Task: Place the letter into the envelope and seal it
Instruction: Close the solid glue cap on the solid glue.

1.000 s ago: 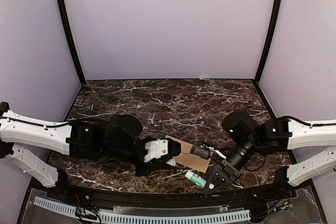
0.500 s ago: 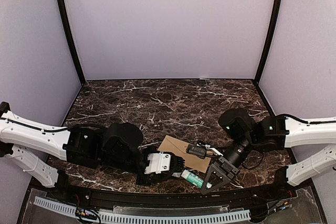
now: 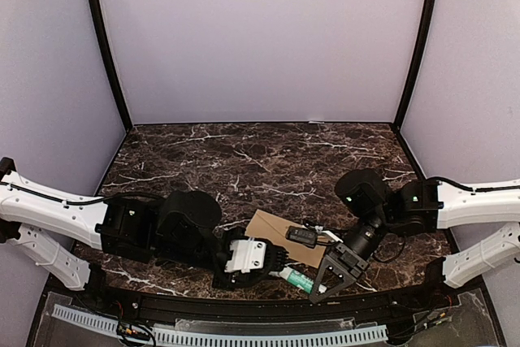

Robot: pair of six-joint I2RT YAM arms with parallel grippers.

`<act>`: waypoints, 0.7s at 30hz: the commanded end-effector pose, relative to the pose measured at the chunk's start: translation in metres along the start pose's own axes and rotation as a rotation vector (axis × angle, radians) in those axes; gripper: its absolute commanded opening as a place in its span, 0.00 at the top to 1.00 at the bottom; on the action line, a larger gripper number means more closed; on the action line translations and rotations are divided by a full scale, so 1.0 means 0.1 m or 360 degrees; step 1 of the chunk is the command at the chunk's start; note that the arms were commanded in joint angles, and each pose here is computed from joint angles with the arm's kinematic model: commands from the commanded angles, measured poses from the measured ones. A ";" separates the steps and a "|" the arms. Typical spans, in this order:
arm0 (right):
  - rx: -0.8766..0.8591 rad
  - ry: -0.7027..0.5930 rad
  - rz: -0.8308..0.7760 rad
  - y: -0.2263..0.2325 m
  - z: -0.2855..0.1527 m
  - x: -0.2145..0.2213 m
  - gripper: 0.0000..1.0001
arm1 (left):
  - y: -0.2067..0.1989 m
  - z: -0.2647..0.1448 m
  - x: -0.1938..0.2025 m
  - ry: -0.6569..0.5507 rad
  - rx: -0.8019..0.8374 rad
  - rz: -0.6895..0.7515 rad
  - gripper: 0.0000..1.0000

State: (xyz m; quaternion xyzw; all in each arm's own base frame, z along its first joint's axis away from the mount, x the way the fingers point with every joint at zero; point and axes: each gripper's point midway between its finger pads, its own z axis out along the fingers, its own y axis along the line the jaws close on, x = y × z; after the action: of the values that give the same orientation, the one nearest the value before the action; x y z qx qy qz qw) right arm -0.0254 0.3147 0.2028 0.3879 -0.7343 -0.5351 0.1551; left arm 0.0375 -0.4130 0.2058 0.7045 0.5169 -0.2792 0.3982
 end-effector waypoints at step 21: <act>-0.0154 0.0218 0.0074 0.09 0.07 0.13 1.00 | -0.12 0.04 -0.33 -0.0057 0.0082 0.0220 0.86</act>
State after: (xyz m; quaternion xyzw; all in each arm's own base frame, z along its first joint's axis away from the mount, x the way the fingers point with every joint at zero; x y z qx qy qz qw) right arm -0.0382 0.3089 0.1990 0.3885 -0.7187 -0.5322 0.2221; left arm 0.0219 -0.4212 0.2031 0.7405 0.4833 -0.2651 0.3844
